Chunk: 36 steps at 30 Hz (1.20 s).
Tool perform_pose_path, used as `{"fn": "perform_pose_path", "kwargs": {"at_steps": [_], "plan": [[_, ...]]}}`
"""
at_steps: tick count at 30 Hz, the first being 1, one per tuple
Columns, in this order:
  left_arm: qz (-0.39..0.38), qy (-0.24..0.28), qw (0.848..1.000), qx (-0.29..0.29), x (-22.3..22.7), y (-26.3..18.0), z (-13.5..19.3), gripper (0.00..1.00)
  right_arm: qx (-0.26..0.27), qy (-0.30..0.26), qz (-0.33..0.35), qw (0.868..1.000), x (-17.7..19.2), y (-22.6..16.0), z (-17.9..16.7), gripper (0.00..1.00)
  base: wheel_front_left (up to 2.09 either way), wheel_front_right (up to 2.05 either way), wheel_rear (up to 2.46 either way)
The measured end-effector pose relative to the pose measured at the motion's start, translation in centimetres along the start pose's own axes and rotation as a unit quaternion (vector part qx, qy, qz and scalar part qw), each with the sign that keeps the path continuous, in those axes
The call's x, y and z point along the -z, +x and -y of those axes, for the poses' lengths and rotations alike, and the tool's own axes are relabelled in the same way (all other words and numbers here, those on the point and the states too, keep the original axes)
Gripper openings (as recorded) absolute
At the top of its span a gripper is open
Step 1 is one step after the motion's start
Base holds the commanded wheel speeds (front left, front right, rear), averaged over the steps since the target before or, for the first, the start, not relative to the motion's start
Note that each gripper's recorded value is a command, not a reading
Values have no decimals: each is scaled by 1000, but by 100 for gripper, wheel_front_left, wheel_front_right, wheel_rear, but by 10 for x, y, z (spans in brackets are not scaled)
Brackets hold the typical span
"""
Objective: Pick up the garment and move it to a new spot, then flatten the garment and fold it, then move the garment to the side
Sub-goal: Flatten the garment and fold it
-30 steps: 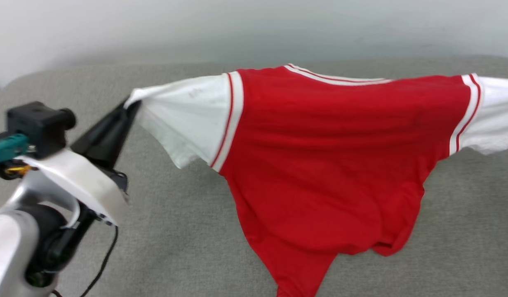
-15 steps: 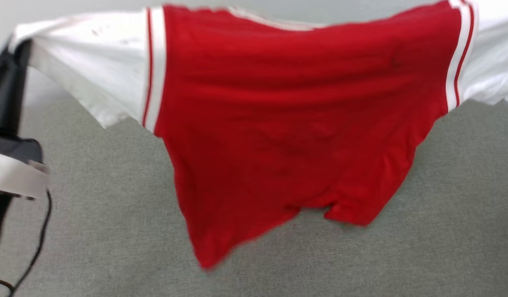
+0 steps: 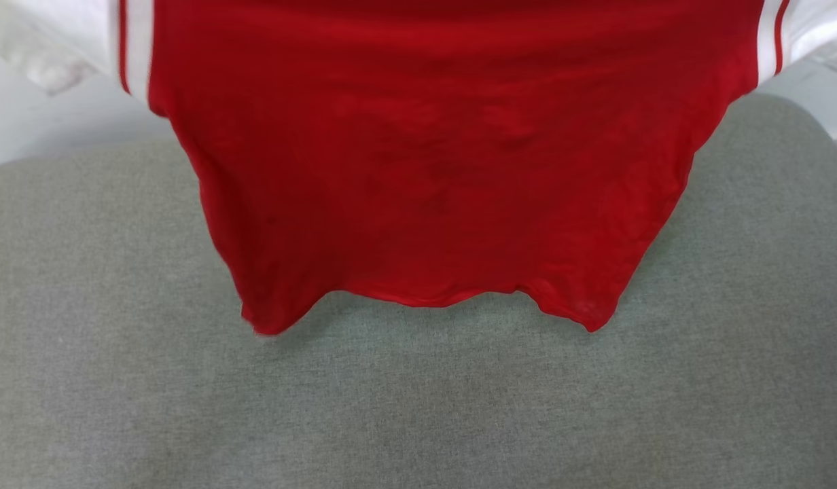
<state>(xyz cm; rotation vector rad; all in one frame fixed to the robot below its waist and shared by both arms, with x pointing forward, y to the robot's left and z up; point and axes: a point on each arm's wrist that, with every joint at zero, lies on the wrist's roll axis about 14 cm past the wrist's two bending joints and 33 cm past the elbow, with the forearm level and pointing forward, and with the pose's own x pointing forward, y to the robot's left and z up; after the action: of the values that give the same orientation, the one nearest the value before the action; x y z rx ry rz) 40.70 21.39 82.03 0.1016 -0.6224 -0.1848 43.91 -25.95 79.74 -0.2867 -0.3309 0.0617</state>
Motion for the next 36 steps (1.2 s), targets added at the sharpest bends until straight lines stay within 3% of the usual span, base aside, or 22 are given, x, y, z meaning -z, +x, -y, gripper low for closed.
{"fn": "perform_pose_path", "kwargs": {"at_steps": [7,12,26,36], "plan": [[5,-4,1000,12,16,29,0,0,-4,-17,-8,1000,15,26,-4,0,0,0,0],[-10,-5,1000,20,57,76,-5,0,-9,-47,-30,998,42,69,-7,0,0,0,0],[4,-19,1000,-4,165,183,-23,0,26,-40,-24,999,104,190,3,0,0,0,0],[-39,-29,999,-19,262,198,-27,0,45,-32,-31,998,179,238,-10,0,0,0,0]]}}
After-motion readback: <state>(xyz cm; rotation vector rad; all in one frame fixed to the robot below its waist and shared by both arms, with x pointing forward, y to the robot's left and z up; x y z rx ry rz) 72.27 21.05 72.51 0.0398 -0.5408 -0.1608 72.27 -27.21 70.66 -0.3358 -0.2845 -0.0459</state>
